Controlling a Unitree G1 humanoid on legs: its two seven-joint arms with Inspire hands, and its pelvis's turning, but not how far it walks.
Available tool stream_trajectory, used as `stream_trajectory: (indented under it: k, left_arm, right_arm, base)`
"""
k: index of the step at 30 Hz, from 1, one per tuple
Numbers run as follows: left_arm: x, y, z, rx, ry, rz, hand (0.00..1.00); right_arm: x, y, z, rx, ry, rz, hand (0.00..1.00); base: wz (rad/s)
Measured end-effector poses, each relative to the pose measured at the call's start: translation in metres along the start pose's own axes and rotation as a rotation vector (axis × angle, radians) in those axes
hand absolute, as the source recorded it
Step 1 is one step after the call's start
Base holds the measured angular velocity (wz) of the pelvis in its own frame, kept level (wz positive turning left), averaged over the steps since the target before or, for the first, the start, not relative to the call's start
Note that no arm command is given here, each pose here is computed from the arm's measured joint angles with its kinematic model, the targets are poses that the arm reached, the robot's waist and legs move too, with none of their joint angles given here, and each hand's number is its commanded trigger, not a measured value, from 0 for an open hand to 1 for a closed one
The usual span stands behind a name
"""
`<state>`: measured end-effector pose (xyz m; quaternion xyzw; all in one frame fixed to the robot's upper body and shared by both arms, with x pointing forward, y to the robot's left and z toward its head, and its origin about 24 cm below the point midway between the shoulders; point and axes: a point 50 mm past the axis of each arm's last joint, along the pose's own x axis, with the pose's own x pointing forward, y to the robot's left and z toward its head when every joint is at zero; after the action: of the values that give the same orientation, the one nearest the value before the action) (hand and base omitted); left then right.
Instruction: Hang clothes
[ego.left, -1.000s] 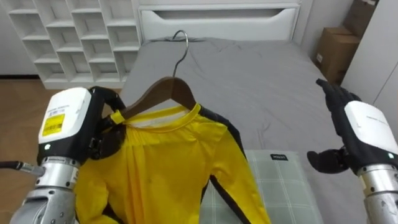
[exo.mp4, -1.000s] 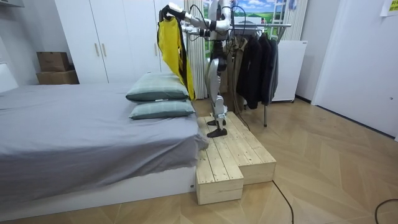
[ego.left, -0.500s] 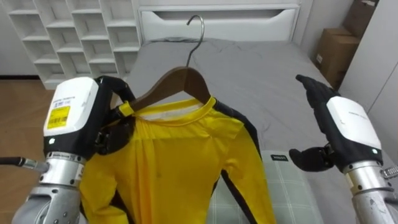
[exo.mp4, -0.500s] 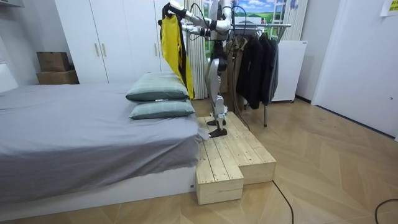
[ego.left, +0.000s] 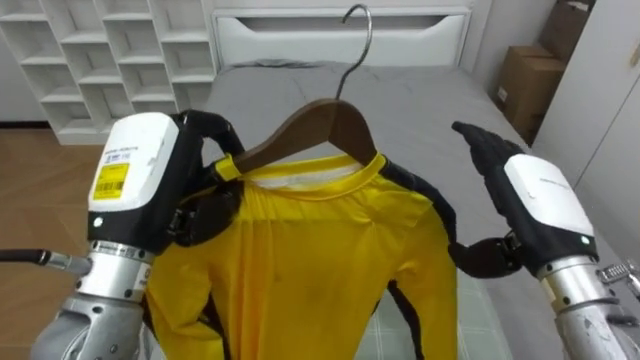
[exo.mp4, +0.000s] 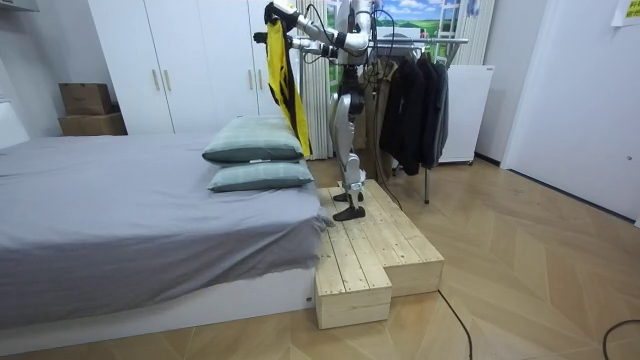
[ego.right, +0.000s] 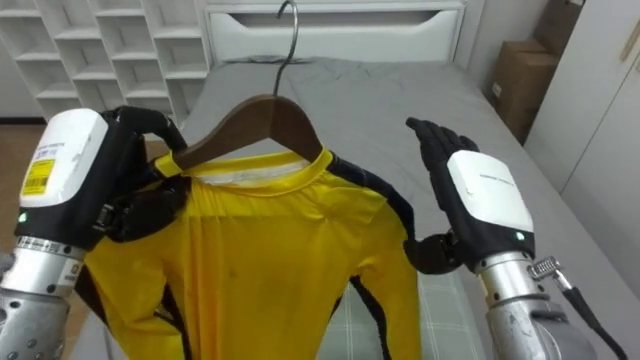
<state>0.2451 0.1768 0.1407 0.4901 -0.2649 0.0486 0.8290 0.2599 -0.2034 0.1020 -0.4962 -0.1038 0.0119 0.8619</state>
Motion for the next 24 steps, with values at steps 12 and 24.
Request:
stream_trajectory:
  k: [12,24]
  left_arm:
    - [0.0,-0.007,0.007,-0.061,-0.012,-0.027,1.0]
    - [0.0,-0.012,0.008,-0.065,0.005,-0.076,1.0]
  right_arm:
    - [0.003,0.011,0.007,0.246,-0.034,0.127,0.0]
    - [0.008,0.03,0.024,0.256,-0.054,0.224,0.0]
  base:
    - [-0.02]
    - [0.01]
